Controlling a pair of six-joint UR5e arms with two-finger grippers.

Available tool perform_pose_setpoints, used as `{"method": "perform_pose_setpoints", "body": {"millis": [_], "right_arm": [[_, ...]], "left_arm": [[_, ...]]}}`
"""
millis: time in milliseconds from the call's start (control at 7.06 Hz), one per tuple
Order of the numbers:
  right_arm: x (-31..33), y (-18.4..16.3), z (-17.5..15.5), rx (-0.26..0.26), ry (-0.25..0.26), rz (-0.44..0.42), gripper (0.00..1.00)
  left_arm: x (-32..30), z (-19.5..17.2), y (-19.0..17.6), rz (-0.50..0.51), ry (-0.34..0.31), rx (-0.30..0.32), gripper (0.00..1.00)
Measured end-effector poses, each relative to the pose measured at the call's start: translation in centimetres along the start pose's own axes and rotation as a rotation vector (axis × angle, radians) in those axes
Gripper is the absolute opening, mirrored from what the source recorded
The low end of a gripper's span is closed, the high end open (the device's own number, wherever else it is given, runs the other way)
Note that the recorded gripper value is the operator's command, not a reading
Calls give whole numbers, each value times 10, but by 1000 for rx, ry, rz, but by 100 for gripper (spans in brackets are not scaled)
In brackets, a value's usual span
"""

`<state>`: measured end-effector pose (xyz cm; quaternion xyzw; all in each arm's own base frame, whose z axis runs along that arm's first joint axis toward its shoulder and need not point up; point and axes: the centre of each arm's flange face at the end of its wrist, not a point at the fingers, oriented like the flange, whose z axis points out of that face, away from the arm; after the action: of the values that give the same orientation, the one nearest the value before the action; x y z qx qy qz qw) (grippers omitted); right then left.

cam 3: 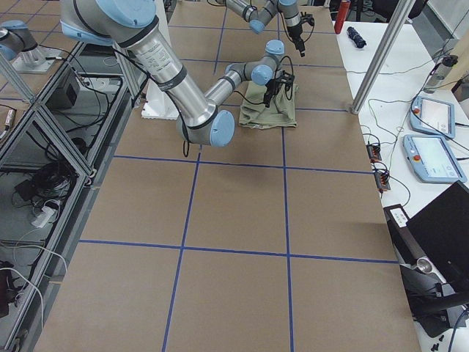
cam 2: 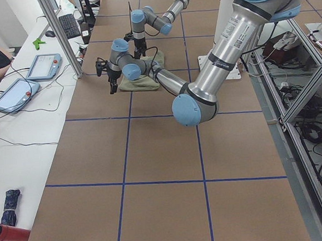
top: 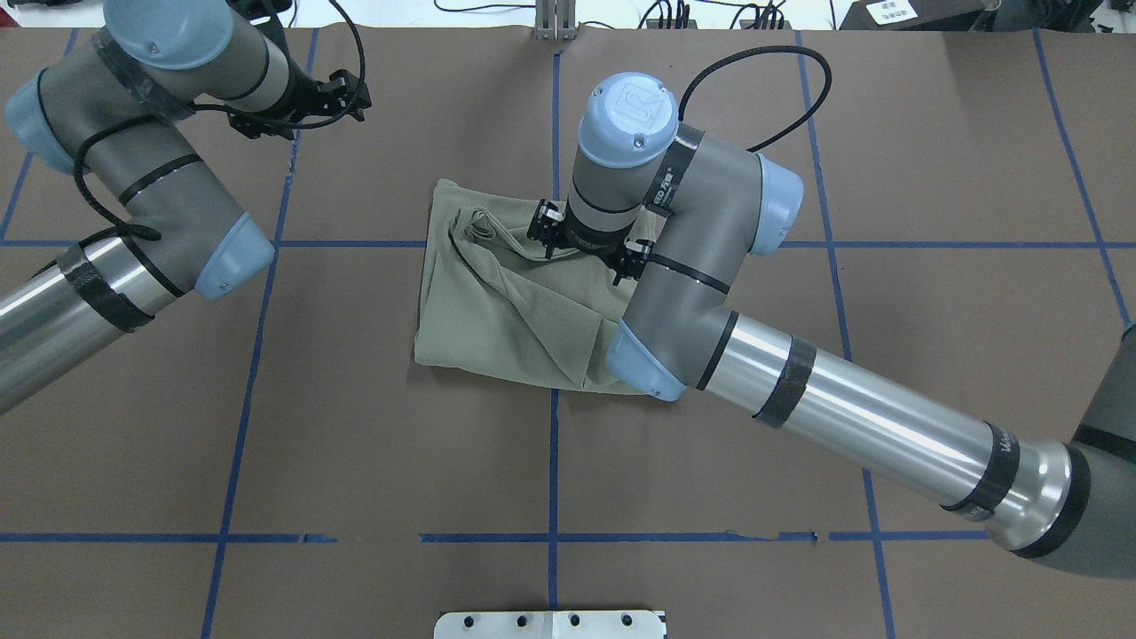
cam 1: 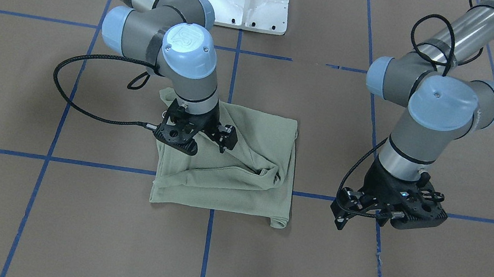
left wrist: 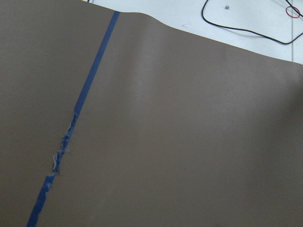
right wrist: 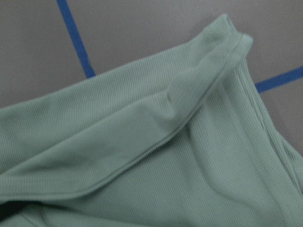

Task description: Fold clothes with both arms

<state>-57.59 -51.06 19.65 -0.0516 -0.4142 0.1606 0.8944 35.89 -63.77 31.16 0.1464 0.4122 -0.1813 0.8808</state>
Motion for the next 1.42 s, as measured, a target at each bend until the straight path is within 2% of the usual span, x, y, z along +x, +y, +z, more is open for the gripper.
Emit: {"method": "perform_pose_setpoints", "body": {"millis": [142,425,850,992,1134,1417], "right_arm": [[1,35,1,-17,24,-73,100],[15,92,6,-12,101,-208,93],[22,106,22,24,151,-348,81],[22,106,24,27,148,-377,68],[21,107,26,26,140,-399,52],[20,114,36,18,131,-425,51]], "left_arm": [[-14,-2,-3,12,-8,4,100],[-28,-5,-6,14,-15,11,100],[-34,-3,-5,11,-19,10,100],[-37,-2,-4,11,-20,10,100],[-40,-1,-3,10,-20,10,100],[-42,0,-3,10,-21,10,100]]}}
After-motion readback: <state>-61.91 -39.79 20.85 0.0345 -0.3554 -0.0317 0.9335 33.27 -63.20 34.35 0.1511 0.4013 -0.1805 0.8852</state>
